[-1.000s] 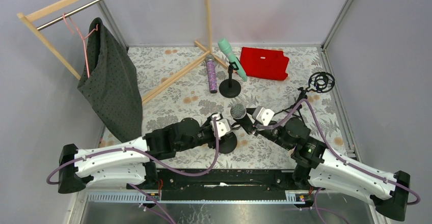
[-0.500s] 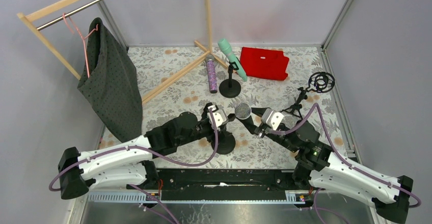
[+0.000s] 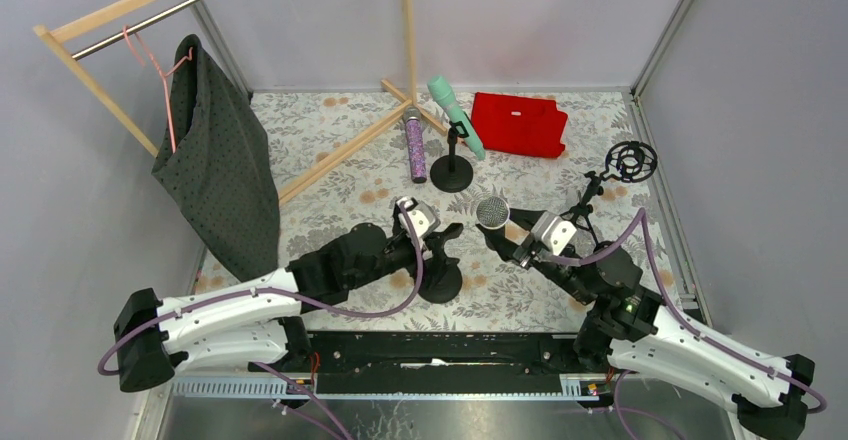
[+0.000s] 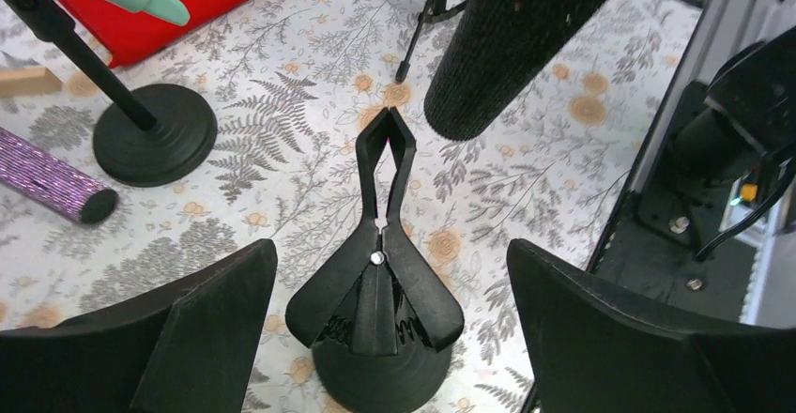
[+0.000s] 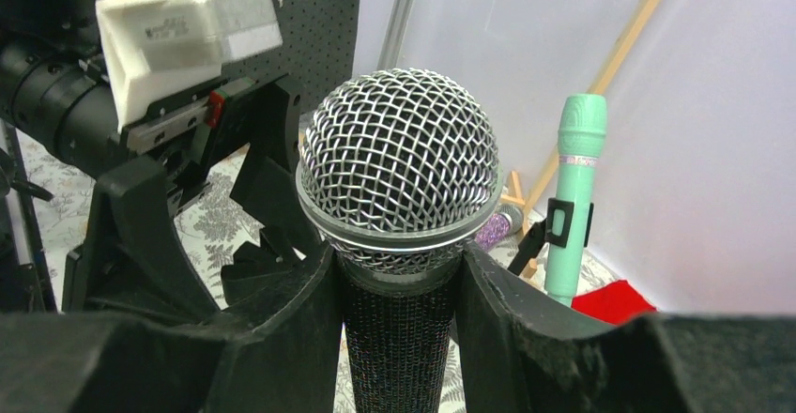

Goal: Attach the microphones to the stand

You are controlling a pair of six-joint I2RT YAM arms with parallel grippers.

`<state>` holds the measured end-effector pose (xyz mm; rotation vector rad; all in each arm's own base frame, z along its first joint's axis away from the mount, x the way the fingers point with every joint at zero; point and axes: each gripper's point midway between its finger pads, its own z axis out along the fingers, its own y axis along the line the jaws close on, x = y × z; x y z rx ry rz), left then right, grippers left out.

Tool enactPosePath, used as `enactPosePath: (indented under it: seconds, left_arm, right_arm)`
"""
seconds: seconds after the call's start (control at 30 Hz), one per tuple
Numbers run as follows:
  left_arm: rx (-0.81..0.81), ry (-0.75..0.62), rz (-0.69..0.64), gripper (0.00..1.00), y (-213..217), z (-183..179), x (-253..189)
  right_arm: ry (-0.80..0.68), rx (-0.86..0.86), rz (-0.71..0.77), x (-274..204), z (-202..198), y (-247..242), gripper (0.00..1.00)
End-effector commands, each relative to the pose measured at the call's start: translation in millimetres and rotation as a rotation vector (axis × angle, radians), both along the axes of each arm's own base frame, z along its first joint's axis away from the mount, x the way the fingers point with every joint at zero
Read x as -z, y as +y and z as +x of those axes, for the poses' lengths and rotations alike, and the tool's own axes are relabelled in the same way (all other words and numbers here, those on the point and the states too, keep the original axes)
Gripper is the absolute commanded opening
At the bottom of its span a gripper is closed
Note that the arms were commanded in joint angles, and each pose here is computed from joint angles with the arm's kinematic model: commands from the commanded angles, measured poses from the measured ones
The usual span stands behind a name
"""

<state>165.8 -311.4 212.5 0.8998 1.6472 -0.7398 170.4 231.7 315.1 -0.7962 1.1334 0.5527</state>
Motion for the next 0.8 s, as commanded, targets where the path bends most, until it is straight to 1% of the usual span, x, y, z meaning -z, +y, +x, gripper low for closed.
enactPosePath:
  seconds: [0.0,0.13,0.27,0.43,0.57,0.7,0.73,0.77]
  left_arm:
    - [-0.032,0.065,-0.173,0.96,-10,0,-27]
    - [-0.030,0.075,-0.171,0.89,-9,-2,-28]
    - [-0.039,0.062,-0.125,0.74,-3,-2,-24]
    - [0.007,0.075,-0.092,0.61,-2,-11,-18]
    - [0.018,0.088,-0.079,0.60,0,-15,-13]
    - [0.014,0.090,-0.084,0.62,4,-16,-12]
    - [0.014,0.090,-0.087,0.65,4,-16,-12]
    - [0.011,0.090,-0.087,0.72,5,-16,-12]
  right_arm:
    - [-0.004,0.035,0.055,-9,4,-5,0.00]
    - [0.002,0.033,0.048,-6,4,-5,0.00]
    - [-0.002,0.027,0.046,-5,2,-4,0.00]
    - [-0.014,0.034,0.064,-7,4,-5,0.00]
    - [-0.039,0.048,0.120,-15,6,-5,0.00]
    - [-0.042,0.050,0.094,-18,12,4,0.00]
    - [-0.042,0.045,0.084,-19,13,7,0.00]
    - [-0.043,0.039,0.077,-19,13,10,0.00]
